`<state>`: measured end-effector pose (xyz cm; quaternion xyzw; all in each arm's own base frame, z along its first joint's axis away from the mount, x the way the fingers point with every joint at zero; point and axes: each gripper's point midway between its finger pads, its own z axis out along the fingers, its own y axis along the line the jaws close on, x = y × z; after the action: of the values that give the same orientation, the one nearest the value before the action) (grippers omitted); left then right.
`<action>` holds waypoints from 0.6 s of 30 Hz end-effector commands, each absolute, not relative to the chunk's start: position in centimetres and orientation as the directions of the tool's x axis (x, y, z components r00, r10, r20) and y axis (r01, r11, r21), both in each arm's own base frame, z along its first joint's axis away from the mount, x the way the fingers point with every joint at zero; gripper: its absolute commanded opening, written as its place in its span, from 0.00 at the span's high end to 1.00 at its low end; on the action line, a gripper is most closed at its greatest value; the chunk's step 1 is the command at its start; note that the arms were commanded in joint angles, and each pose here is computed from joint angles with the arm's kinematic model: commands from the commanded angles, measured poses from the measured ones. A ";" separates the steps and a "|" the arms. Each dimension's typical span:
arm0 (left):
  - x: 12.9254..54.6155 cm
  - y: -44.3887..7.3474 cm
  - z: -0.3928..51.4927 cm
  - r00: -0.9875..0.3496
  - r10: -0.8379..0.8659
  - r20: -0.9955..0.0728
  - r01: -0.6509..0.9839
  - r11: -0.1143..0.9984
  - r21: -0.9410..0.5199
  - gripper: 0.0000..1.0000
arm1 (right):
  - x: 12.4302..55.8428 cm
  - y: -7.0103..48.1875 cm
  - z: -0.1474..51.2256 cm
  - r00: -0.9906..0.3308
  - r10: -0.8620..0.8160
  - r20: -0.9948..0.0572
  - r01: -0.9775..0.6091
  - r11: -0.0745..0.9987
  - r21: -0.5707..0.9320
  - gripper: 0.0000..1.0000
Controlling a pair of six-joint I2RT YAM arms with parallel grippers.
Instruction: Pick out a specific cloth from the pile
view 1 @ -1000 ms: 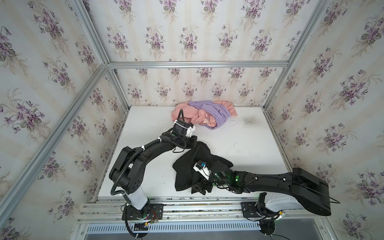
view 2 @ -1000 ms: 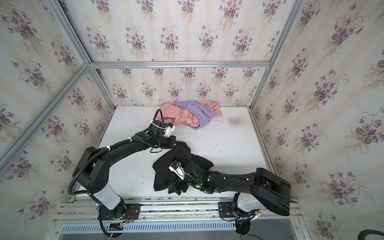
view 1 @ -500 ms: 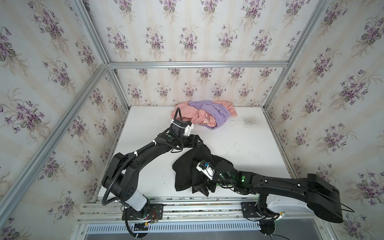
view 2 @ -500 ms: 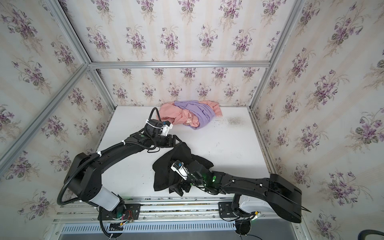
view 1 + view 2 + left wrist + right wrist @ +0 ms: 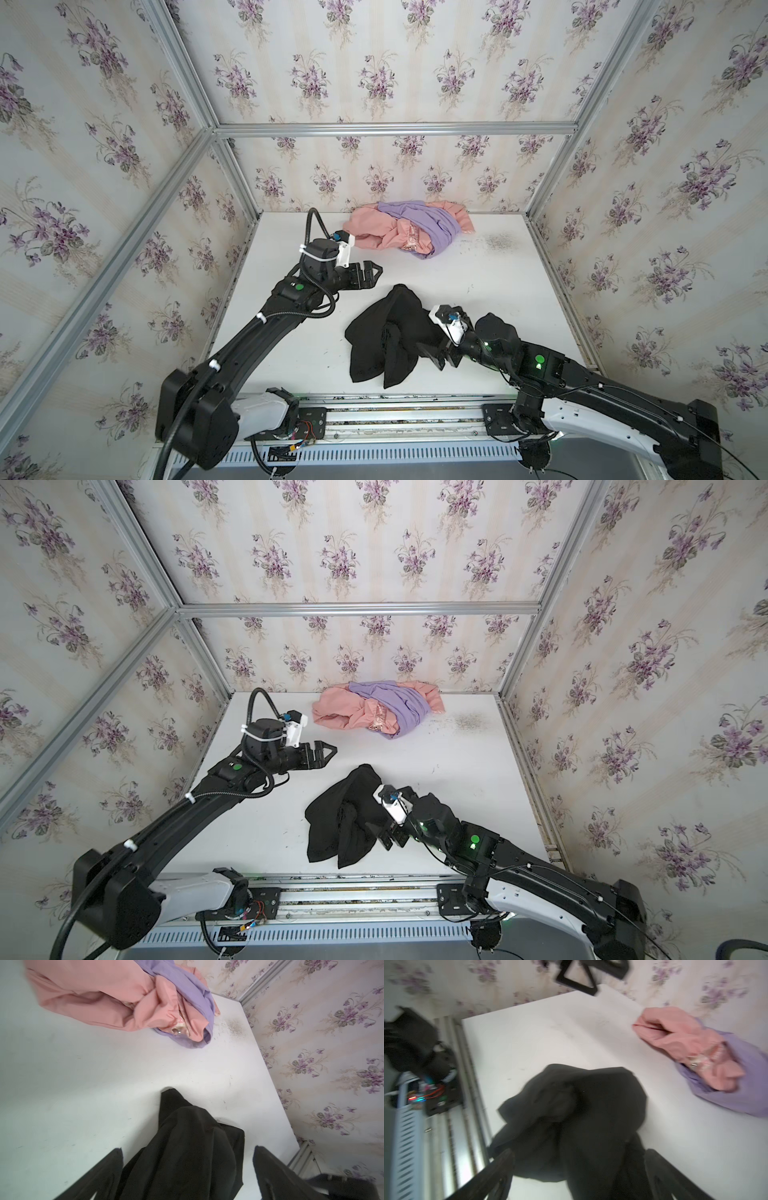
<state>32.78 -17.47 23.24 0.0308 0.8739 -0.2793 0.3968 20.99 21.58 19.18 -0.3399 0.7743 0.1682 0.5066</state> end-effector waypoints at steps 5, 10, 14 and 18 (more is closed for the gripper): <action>33.1 -6.5 22.6 -0.412 -0.116 -0.904 -0.066 0.993 -0.097 0.00 | 31.8 9.8 16.4 -0.237 -0.345 -0.908 -0.198 0.933 -0.302 0.00; 33.5 -0.9 17.6 -0.407 0.123 -0.905 -0.236 0.943 0.234 0.01 | 36.1 5.7 11.9 -0.277 -0.428 -0.860 -0.032 0.899 -0.437 0.00; 34.5 0.5 14.9 -0.375 0.072 -0.924 -0.161 0.977 0.141 0.05 | 38.4 5.0 11.9 -0.264 -0.332 -0.906 -0.041 0.942 -0.333 0.01; 35.3 0.4 16.5 -0.236 0.038 -0.971 -0.086 0.994 0.060 0.03 | 38.4 0.4 10.2 -0.264 -0.075 -0.962 0.034 0.996 -0.087 0.01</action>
<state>33.03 2.35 11.77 -0.0586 0.8472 0.1005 0.5184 37.71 0.93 9.04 -0.0687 0.8171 -0.1329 0.5567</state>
